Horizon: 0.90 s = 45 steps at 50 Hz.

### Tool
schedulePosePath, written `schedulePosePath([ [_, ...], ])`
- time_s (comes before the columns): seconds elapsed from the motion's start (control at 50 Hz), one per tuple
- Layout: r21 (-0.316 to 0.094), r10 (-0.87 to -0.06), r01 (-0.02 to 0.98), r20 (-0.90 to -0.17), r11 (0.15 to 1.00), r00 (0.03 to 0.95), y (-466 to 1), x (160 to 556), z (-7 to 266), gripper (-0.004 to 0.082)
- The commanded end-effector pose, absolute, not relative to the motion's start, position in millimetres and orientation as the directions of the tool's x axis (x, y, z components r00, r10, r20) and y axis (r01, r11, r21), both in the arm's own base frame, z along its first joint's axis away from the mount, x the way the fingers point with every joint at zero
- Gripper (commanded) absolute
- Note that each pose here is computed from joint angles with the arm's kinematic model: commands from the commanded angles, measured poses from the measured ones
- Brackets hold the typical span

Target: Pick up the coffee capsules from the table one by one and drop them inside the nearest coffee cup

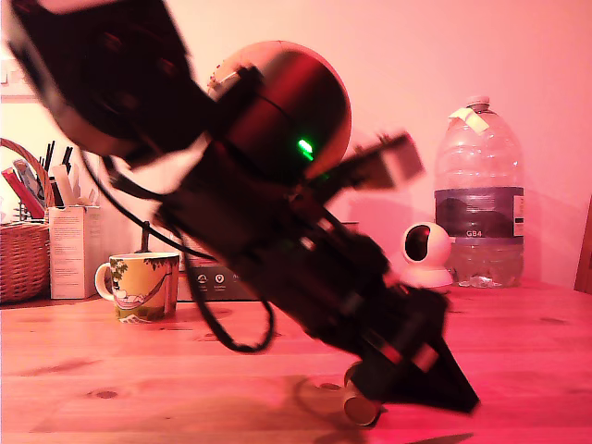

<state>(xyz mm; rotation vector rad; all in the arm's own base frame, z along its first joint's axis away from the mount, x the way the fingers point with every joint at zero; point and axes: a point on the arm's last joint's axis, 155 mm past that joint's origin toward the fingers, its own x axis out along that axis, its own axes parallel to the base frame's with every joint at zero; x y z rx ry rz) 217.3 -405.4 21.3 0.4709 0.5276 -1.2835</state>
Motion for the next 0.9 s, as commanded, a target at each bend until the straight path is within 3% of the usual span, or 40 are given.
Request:
schedulePosePath([
  [0.0,0.035,-0.775,0.973,-0.599,0.228,0.203,-397,216,24,0.0427],
  [0.2,0.020,-0.788,0.972,-0.583,0.232,0.200,-385,214,26,0.0425],
  [0.3,-0.007,-0.790,0.972,-0.585,0.233,0.185,-379,210,22,0.0425],
  [0.88,-0.042,-0.781,0.963,-0.595,0.265,0.189,-361,216,18,0.0422],
])
